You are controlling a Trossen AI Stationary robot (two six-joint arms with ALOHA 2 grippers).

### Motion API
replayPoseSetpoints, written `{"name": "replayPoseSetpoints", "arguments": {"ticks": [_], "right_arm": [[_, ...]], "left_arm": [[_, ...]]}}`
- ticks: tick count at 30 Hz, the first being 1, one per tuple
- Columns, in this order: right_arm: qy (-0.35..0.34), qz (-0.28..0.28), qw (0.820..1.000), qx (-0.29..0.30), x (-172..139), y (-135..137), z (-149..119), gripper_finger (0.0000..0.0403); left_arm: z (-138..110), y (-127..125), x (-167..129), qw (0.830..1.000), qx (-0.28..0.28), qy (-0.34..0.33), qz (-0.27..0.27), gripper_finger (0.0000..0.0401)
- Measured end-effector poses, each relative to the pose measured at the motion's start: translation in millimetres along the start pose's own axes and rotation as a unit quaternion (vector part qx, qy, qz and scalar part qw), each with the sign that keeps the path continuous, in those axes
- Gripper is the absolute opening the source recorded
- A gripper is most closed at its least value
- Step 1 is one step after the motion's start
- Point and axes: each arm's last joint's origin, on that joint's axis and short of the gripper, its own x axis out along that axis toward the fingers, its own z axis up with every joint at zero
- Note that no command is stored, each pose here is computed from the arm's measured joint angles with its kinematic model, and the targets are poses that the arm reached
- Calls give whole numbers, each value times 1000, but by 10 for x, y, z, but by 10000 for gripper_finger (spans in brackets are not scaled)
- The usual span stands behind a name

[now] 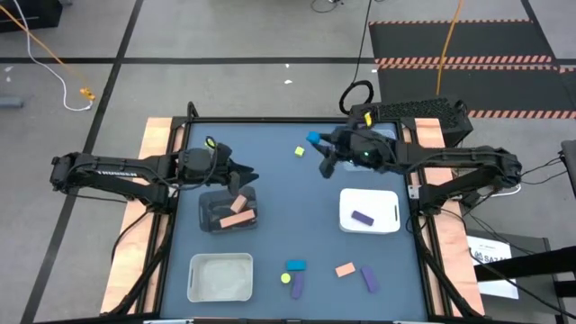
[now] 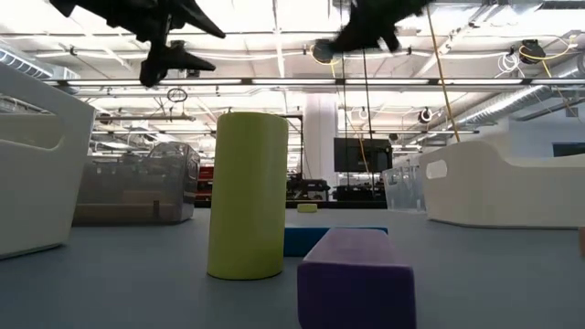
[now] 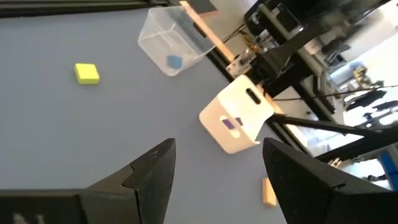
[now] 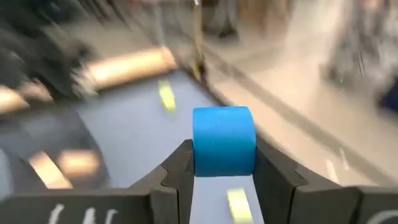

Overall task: Sort & place blocks by color
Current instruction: Put the top blue block in the transparent bin, then put the top left yellow block into the gray bin

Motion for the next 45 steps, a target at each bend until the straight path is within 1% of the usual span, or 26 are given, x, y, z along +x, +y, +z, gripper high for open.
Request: {"name": "replayPoseSetpoints", "arguments": {"ticks": [1,3,5,6,9,13,15,18,21,24,26,28,31,35,38,42,45], "right_arm": [[37,-16,999,14,10,-68,-65,110],[118,-56,991,34,11,-205,-216,110],[199,-102,974,44,-6,-353,-367,110],[229,-123,964,51,-8,-421,-428,110],[291,-180,936,78,-3,-627,-633,110],[324,-230,910,119,40,-848,-906,110],[332,-250,899,141,55,-928,-1044,113],[321,-266,892,176,76,-992,-1156,141],[307,-269,893,191,80,-1011,-1188,180],[291,-264,898,197,81,-1009,-1157,218],[272,-258,904,203,83,-1007,-1118,239],[254,-252,910,208,76,-1006,-1078,258],[224,-243,919,216,57,-1005,-1012,279],[181,-228,934,208,42,-1034,-908,291],[150,-225,941,202,39,-1084,-836,291],[110,-228,947,198,37,-1172,-750,292],[88,-234,948,195,46,-1243,-705,292]], "left_arm": [[6,-6,0,1000,0,-3,-3,241],[9,-2,0,1000,0,-8,2,241],[13,5,1,1000,0,-16,12,241],[15,8,0,1000,0,-21,17,241],[29,22,1,999,5,-30,27,241],[69,64,3,997,27,-51,52,241],[94,100,5,994,41,-66,77,241],[116,203,22,987,48,-78,134,241],[139,354,22,978,42,-70,192,241],[126,552,18,965,35,-30,256,241],[134,675,20,957,19,-9,289,241],[128,815,15,944,2,19,329,241],[155,992,47,929,-14,41,368,241],[201,1241,131,910,-22,67,409,241],[207,1432,193,896,-44,90,433,241],[187,1643,260,875,-75,110,466,241],[190,1756,293,866,-85,114,479,241]]}}
